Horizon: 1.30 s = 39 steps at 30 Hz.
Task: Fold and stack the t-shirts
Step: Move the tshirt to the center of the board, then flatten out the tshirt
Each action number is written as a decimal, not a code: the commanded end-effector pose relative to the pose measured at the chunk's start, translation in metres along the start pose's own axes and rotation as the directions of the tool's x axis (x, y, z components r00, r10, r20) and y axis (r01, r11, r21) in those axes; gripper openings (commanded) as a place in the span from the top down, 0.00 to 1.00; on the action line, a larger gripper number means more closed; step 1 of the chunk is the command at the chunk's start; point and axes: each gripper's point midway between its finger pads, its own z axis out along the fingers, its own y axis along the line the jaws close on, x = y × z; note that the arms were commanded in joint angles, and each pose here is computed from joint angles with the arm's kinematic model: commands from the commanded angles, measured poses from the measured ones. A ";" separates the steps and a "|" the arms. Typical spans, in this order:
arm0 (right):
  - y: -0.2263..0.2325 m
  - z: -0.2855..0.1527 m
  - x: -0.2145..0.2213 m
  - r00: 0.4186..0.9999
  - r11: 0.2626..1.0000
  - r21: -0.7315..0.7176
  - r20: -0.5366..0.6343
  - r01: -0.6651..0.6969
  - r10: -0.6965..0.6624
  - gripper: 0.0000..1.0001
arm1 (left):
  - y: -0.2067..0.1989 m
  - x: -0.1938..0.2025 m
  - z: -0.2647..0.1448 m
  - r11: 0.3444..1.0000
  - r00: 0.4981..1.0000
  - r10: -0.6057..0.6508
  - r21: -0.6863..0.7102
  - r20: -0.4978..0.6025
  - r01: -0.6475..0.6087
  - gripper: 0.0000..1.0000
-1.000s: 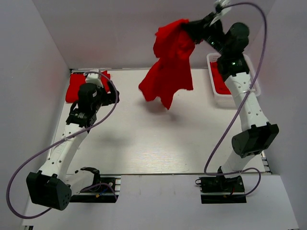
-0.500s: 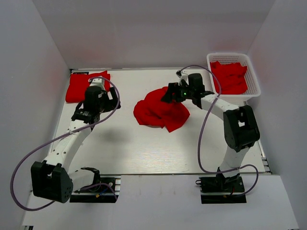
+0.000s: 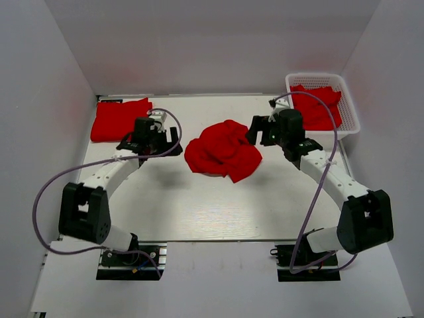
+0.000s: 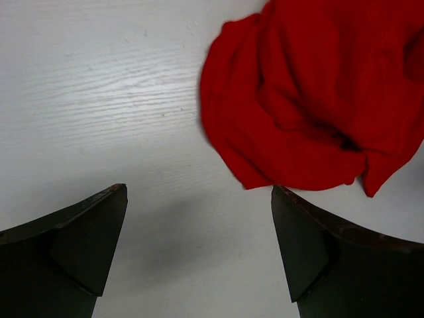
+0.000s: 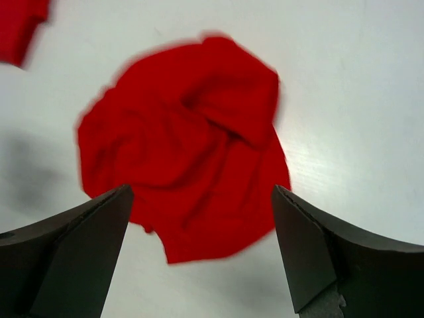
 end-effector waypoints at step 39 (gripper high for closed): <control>0.076 0.145 0.090 0.945 0.995 0.089 -0.317 -0.055 0.081 0.53 | -0.076 0.043 0.095 0.958 0.994 -0.003 0.284 -0.111 0.035 1.00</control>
